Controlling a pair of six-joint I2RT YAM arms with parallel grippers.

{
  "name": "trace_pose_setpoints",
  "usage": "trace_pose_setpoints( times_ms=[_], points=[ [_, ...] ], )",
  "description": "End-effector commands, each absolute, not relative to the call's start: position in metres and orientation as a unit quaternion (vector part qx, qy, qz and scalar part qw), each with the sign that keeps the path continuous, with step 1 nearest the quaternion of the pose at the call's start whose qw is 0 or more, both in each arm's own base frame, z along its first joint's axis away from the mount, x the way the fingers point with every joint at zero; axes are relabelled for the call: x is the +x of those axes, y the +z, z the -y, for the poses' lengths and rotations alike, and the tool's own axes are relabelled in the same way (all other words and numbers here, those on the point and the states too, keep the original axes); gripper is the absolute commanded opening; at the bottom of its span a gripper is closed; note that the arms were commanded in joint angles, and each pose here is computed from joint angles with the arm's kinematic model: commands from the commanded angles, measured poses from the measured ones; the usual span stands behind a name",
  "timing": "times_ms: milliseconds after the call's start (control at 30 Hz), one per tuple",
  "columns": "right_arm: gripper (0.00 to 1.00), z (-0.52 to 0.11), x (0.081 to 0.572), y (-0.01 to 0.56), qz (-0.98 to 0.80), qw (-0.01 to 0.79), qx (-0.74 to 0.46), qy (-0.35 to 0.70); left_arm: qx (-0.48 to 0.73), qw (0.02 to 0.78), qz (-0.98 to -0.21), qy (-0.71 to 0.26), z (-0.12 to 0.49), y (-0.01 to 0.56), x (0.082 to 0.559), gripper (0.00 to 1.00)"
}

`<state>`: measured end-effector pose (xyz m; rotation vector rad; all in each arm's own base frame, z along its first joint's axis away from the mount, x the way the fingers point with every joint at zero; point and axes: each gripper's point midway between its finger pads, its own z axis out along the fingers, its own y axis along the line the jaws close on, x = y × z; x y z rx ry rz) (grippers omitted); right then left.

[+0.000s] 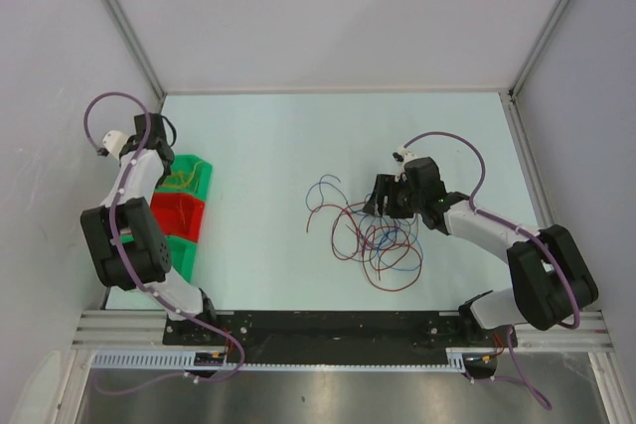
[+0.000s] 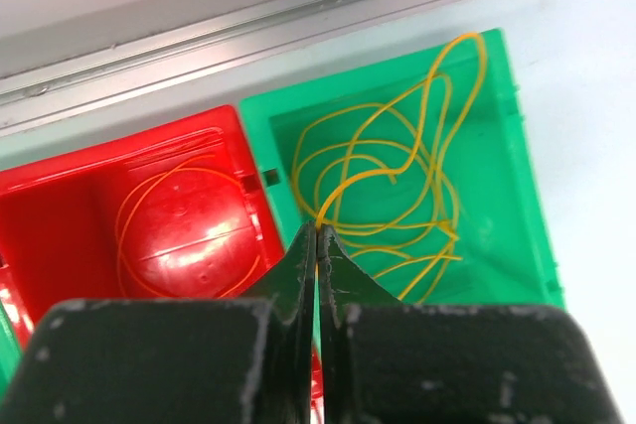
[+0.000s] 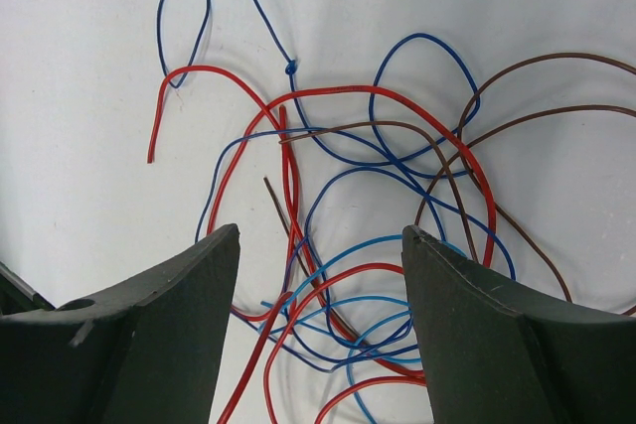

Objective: Untangle the cables

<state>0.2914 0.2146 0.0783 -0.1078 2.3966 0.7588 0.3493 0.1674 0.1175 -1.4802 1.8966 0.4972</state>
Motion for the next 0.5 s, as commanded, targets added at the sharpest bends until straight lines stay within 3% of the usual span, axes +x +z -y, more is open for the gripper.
trace_pose_setpoints(
  times_ms=[0,467],
  points=[
    [0.71,-0.217,0.296,0.081,-0.901,0.314,-0.041,0.297,-0.583,0.364,-0.705,0.175,-0.175,0.131,0.372,0.00],
    [0.71,-0.217,0.297,0.080,-0.901,0.311,-0.039,0.301,-0.570,0.365,-0.716,0.170,-0.182,0.112,0.408,0.00]
  ],
)
